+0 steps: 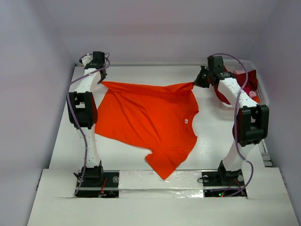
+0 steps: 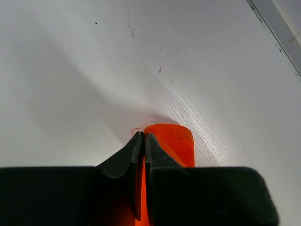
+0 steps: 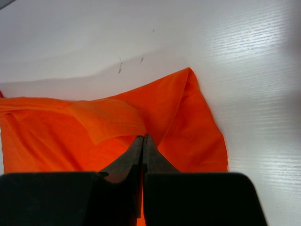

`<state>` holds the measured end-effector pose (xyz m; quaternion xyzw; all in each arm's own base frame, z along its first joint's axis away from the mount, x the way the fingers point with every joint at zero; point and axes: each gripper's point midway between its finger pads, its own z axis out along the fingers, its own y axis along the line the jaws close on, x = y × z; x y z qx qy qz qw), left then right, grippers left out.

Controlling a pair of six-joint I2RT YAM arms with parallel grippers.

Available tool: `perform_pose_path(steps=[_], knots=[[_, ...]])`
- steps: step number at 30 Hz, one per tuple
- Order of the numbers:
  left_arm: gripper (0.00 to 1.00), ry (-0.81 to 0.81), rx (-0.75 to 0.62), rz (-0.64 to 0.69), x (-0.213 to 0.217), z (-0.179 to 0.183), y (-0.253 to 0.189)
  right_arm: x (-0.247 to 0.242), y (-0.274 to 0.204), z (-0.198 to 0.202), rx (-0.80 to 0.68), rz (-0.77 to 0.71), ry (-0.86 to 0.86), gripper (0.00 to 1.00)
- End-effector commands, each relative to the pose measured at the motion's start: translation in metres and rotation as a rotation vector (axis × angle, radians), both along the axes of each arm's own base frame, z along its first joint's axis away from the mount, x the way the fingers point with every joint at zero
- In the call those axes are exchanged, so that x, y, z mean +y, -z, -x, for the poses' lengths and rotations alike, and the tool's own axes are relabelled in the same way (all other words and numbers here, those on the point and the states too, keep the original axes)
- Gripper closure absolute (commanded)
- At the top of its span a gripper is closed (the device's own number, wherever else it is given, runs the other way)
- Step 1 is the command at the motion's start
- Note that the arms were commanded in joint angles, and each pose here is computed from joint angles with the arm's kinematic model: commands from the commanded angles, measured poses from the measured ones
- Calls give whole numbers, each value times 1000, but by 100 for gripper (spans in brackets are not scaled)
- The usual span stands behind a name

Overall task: Fold and stack the t-shirts
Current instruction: Fold the tshirt

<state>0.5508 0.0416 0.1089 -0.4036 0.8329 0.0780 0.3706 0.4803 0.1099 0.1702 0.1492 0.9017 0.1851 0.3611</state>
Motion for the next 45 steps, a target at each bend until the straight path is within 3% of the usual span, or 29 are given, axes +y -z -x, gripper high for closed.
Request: perform_pose_path(steps=[1,45], knots=[[100,-24,-65,-2,6,5,-35,-5,-33,4,-90,-12,23,100],[100,-23,-5,19,3,36,-20,-10,22,80,44,-43,35,100]])
